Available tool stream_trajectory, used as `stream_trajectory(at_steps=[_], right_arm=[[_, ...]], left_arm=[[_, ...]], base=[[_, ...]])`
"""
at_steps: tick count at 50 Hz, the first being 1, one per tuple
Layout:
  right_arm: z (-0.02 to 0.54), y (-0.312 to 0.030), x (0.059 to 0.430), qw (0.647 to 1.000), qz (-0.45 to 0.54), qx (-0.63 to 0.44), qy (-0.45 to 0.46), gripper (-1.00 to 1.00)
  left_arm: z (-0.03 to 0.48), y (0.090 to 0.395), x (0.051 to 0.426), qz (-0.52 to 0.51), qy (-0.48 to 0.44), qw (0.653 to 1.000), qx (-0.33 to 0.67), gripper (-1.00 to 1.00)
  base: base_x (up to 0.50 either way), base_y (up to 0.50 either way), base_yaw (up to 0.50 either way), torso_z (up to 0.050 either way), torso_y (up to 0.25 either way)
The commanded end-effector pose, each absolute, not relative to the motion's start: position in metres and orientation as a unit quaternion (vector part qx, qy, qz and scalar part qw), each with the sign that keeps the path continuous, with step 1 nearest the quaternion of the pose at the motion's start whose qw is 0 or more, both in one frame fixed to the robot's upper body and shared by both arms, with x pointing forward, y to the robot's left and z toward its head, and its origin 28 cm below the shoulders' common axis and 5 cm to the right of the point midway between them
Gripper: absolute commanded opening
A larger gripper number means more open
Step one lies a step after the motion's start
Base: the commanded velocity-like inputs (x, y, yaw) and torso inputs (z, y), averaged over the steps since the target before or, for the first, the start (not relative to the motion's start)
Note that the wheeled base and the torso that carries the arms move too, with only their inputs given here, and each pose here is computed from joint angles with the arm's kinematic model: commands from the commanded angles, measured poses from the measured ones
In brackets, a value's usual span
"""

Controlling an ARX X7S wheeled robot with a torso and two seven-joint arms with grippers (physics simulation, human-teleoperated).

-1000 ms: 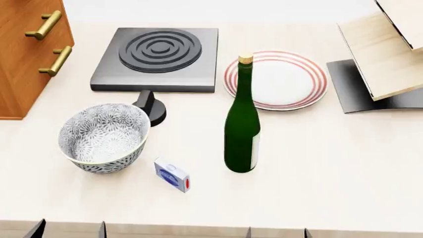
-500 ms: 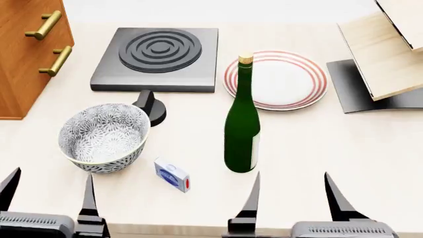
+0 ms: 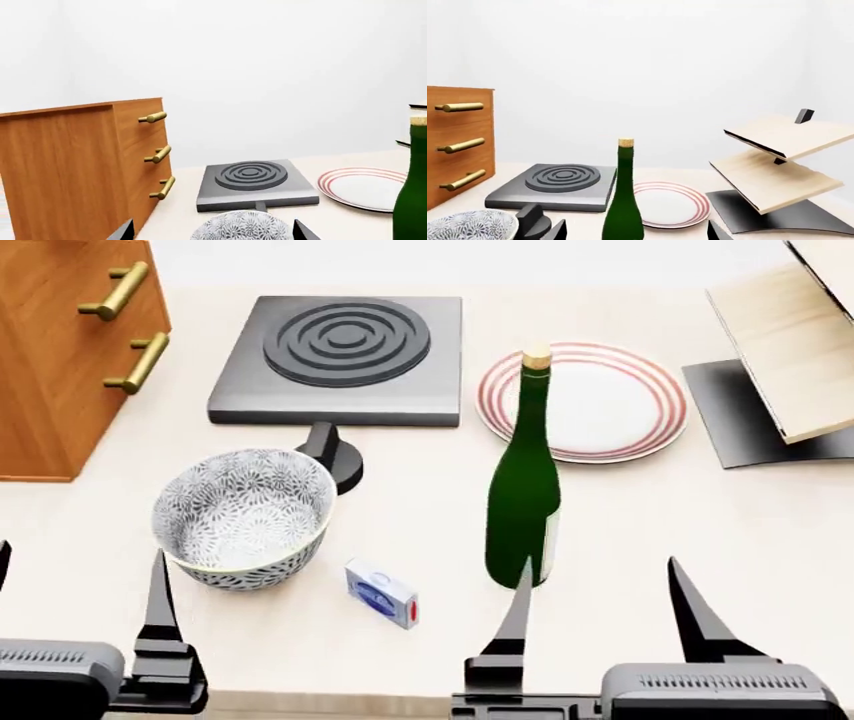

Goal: Put the bowl on the top of the cabinet.

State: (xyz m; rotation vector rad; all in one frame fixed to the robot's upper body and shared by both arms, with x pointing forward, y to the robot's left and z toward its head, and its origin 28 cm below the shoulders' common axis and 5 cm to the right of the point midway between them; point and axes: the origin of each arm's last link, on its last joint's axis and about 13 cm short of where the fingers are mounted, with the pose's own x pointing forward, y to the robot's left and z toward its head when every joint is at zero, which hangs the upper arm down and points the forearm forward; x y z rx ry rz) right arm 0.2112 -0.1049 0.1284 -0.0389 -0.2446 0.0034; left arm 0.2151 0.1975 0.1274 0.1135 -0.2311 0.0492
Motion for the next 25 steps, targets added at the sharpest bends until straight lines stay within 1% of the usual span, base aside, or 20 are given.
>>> stream_trajectory(at_steps=[1,5,13,17,25], right_arm=[[0.1297,-0.1042,0.2112,0.992,0.005,-0.018,-0.122,1.00],[0.1291,-0.1039,0.2115,0.992,0.003,-0.016,-0.122,1.00],[0.1304,-0.1048,0.2122,0.992,0.004,-0.016,-0.123,1.00],[0.1305,-0.1044,0.2127,0.992,0.006,-0.017,-0.123,1.00],[0.1302,-0.1031,0.2125,0.992,0.007,-0.020,-0.124,1.00]], left_arm=[[0.1314,0.1983,0.2139,0.028,-0.121,0.991,0.055,1.00],[0.1320,0.1986,0.2136,0.028,-0.122,0.991,0.055,1.00],[0.1332,0.1980,0.2133,0.028,-0.123,0.991,0.055,1.00],[0.1334,0.1980,0.2129,0.027,-0.124,0.990,0.054,1.00],[0.1338,0.1983,0.2120,0.027,-0.125,0.990,0.054,1.00]], base=[[0.00,0.50,0.00,0.000,0.000],[0.00,0.37,0.00,0.000,0.000],[0.00,0.03,0.00,0.000,0.000],[0.00,0.16,0.00,0.000,0.000],[0.00,0.47,0.00,0.000,0.000]])
